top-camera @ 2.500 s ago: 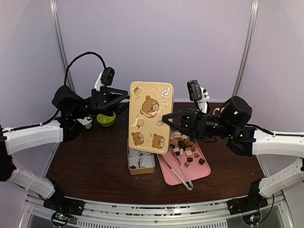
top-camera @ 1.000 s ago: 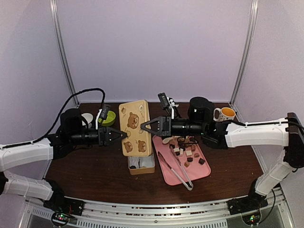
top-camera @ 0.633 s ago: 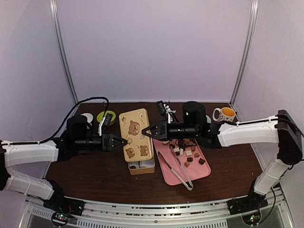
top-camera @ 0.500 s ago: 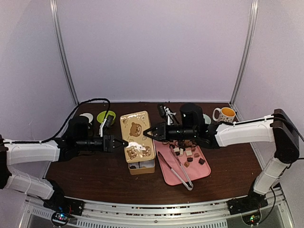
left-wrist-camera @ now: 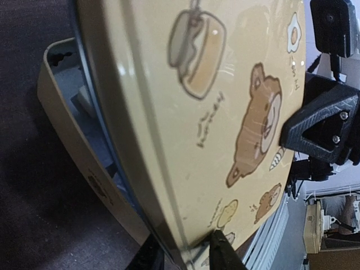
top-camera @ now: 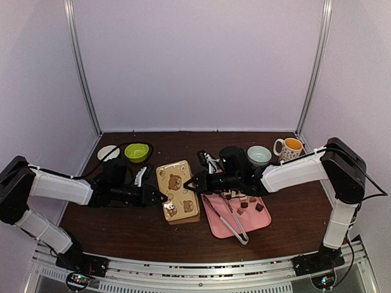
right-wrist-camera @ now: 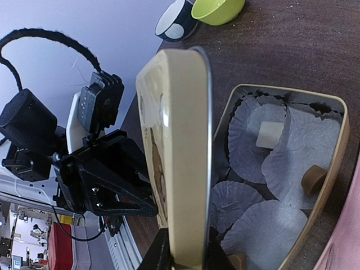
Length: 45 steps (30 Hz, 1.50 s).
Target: Pack the chocolate
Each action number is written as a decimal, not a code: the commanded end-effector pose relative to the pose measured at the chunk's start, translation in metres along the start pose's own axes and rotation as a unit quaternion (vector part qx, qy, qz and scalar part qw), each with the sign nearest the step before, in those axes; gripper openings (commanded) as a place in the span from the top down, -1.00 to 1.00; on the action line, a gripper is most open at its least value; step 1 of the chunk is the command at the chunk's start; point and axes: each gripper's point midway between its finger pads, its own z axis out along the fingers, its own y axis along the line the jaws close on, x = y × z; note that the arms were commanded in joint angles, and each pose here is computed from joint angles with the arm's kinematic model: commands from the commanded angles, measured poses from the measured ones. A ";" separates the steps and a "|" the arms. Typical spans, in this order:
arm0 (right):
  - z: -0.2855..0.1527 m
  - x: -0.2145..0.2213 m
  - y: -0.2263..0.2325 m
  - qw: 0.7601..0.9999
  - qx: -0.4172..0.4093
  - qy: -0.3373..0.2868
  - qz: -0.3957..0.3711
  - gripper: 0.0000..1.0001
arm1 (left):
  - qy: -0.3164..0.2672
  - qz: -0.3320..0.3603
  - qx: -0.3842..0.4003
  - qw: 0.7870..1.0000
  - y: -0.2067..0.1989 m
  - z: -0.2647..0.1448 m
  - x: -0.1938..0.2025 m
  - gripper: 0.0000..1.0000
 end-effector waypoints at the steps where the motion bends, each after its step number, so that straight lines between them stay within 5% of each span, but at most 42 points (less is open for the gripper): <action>1: 0.012 0.003 -0.028 0.999 0.042 0.002 0.010 0.70 | -0.039 0.040 0.039 0.998 -0.023 0.001 -0.025 0.48; 14: 0.013 0.003 -0.052 0.995 0.098 0.002 -0.004 0.35 | -0.031 0.041 -0.026 0.998 -0.009 0.000 -0.033 0.48; 45: 0.010 -0.018 -0.067 0.976 0.200 0.030 -0.083 -0.06 | -0.016 0.008 -0.157 0.987 0.040 0.003 -0.034 0.43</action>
